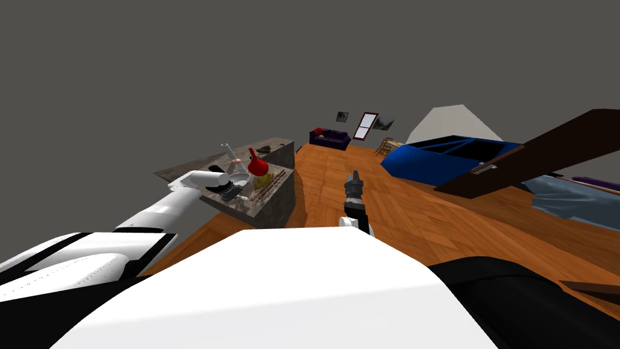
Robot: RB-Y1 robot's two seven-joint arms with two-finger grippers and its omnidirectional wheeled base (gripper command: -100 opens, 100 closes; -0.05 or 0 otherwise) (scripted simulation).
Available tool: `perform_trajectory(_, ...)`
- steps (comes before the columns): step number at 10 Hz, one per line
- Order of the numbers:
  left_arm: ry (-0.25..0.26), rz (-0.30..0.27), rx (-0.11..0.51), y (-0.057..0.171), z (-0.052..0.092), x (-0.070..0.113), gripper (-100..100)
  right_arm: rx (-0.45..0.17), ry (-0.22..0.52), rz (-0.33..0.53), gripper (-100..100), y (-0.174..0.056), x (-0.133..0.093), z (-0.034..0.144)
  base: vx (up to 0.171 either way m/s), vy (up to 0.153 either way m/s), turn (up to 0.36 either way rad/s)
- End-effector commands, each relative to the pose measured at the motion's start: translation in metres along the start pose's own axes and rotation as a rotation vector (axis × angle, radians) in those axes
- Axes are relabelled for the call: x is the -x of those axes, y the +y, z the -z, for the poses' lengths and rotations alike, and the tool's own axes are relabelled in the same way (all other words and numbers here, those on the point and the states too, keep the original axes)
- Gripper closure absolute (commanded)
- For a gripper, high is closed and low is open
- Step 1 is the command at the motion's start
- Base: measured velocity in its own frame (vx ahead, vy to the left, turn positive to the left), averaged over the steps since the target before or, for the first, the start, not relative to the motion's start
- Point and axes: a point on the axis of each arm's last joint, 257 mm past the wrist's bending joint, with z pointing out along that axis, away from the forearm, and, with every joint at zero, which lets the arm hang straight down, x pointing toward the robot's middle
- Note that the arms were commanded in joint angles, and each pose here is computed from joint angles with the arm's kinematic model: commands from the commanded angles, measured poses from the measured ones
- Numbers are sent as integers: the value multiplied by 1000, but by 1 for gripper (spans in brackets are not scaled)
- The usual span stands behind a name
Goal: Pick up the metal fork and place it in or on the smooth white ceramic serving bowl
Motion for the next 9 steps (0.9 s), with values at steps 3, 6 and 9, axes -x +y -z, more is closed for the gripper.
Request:
perform_trajectory(3, -62, 23, -55, -21, 20, 34, 100, 0, 0, 0, 0, 0, 0, 0, -71, -139, 36)
perform_trajectory(6, -113, 47, -94, -34, 35, 61, 100, 0, 0, 0, 0, 0, 0, 0, -87, -194, 45)
perform_trajectory(9, -164, 69, -129, -44, 49, 85, 100, 0, 0, 0, 0, 0, 0, 0, -104, -174, 46)
